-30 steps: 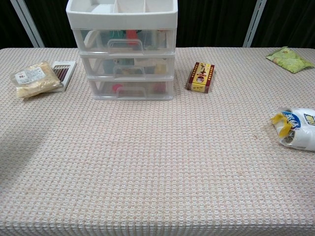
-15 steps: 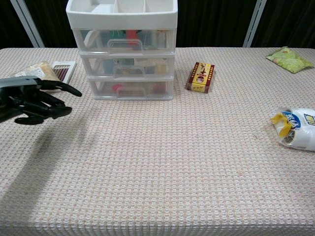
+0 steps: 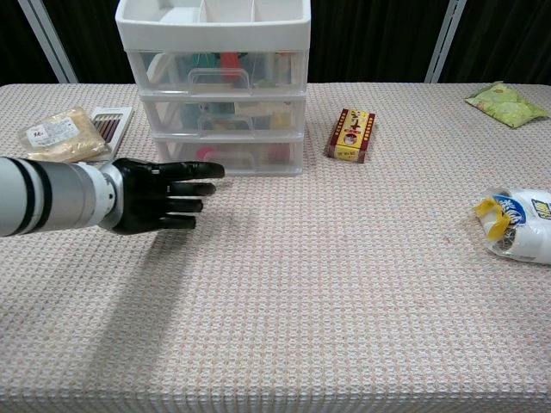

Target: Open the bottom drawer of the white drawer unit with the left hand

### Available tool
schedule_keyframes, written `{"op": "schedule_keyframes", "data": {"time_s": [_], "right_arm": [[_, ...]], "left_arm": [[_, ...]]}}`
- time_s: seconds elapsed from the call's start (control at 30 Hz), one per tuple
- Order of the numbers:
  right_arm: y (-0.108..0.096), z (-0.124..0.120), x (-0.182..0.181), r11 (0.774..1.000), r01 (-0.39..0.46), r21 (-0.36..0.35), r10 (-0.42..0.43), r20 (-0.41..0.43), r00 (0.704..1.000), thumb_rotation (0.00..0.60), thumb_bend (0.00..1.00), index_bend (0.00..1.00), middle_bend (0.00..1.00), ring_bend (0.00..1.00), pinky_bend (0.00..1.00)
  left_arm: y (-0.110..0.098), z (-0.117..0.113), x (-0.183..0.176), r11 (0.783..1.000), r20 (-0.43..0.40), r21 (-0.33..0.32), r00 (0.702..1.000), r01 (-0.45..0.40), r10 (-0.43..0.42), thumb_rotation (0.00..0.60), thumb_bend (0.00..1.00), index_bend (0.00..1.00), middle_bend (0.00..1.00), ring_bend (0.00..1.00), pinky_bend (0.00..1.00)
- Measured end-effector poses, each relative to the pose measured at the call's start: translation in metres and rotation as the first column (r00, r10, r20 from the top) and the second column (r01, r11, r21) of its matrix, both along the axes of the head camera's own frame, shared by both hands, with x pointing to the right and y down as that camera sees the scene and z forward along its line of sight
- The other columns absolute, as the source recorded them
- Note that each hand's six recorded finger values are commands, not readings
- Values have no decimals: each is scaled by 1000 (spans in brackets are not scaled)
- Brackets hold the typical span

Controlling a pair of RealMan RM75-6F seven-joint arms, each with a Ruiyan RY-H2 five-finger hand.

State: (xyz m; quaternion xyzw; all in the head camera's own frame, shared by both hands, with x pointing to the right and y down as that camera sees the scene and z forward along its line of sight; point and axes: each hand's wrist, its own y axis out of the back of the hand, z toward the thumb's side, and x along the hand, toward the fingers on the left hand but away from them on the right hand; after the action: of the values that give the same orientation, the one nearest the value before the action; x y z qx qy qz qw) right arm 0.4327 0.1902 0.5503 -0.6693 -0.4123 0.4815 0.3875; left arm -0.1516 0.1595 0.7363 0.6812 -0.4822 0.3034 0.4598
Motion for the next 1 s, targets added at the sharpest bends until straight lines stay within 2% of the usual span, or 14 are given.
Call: {"op": "schedule_keyframes", "data": {"time_s": [0.33,0.57,0.8,1.0], "right_arm": [[0,-3,3,1000,-6,2,6,-7,1000,600,174,0,72,0,0],[1,-2,5,1000,-14,-4,14,-8,1000,600,174,0,72,0,0],[1,-2,6,1000,-18,-3,18,-12,1000,600,174,0,73,0,0],[1,-1,7,1000,-22,-6,22,-13,1000,600,174,0,73,0,0]], "left_arm": [[-11,13,13,992,-14,-56,993,116,-117,600,386,121,791,914,1000],[-16,16,17,975,-56,-104,978,197,-203,600,396,127,795,914,1000],[-22,21,16,947,-83,-151,951,284,-298,600,408,201,806,914,1000],[-27,24,15,937,-83,-155,941,312,-327,600,411,302,813,914,1000]]}}
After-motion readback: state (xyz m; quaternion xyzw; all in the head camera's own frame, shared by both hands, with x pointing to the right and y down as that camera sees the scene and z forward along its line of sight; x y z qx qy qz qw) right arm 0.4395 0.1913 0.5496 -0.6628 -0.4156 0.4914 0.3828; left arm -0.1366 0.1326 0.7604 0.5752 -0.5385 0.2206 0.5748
